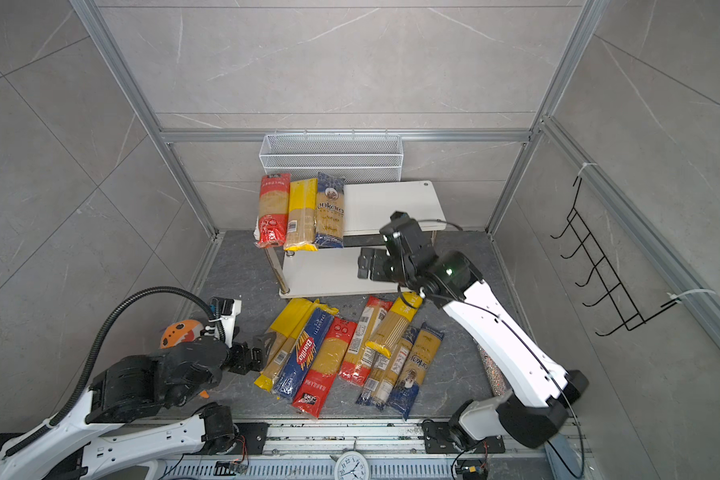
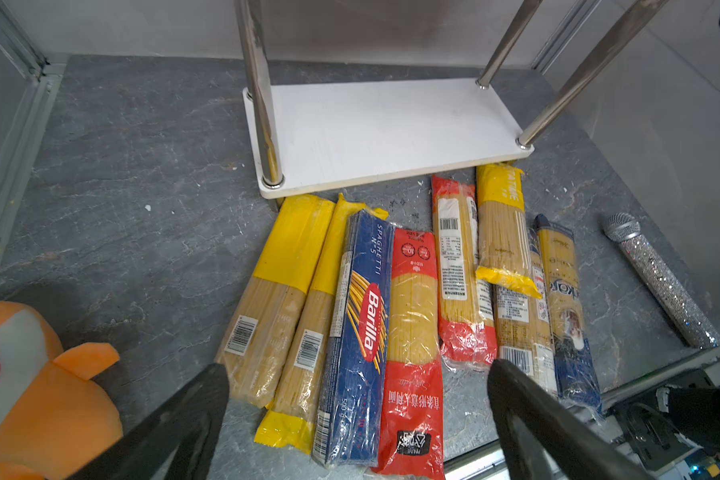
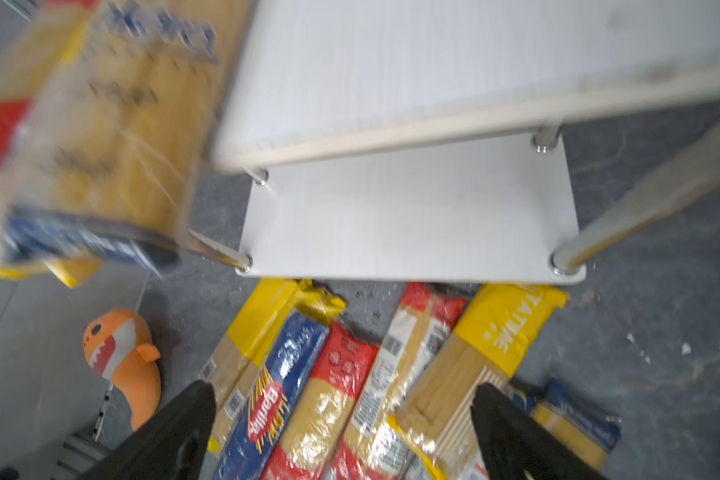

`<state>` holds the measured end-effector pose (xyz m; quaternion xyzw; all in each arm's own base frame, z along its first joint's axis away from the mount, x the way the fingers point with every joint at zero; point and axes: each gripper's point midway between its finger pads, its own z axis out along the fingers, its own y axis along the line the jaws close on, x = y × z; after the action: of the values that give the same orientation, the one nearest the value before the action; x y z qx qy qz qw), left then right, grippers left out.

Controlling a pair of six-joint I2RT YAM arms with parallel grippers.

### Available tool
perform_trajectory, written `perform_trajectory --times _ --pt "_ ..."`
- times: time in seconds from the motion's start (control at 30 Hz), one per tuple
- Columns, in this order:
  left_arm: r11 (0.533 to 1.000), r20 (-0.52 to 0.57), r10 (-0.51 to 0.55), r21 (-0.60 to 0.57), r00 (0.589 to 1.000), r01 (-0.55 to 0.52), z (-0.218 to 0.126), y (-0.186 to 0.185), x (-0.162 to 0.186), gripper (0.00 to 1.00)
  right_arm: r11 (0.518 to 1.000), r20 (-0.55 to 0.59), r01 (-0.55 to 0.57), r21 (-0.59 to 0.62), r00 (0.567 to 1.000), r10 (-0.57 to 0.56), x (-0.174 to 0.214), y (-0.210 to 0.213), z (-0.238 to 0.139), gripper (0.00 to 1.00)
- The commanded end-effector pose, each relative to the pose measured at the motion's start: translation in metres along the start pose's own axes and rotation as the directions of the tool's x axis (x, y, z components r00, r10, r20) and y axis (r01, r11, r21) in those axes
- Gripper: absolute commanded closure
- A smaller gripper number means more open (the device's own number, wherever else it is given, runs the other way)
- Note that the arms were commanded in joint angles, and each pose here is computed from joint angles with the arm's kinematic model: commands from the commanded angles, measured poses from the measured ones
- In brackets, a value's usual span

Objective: Place and organize the pasta boxes and bags onto the shelf
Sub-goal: 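Lower the right gripper to the yellow TATIME bag while the left gripper nears the pile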

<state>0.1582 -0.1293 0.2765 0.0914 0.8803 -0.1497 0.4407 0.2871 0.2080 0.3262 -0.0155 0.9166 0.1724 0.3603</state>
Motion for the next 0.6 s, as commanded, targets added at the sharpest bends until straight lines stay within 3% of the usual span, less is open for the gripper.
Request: perform_trajectory --times 0.0,0.23,0.57 --pt "0.999 -0.014 -0.005 0.039 1.000 0.005 0.012 -0.018 0.000 0.00 0.997 -0.069 -0.050 0.066 0.996 0.055 0.056 -0.028 0.011 0.01" --pt "0.997 -0.068 0.029 0.077 0.997 -0.024 0.044 -0.051 0.013 0.00 0.976 -0.170 -0.111 0.189 0.975 0.144 0.143 -0.081 0.049 0.00" --pt "0.957 -0.137 0.113 0.280 0.984 -0.070 0.084 -0.118 0.037 0.00 0.954 -0.281 -0.031 0.298 0.952 0.119 0.169 -0.086 0.118 0.00"
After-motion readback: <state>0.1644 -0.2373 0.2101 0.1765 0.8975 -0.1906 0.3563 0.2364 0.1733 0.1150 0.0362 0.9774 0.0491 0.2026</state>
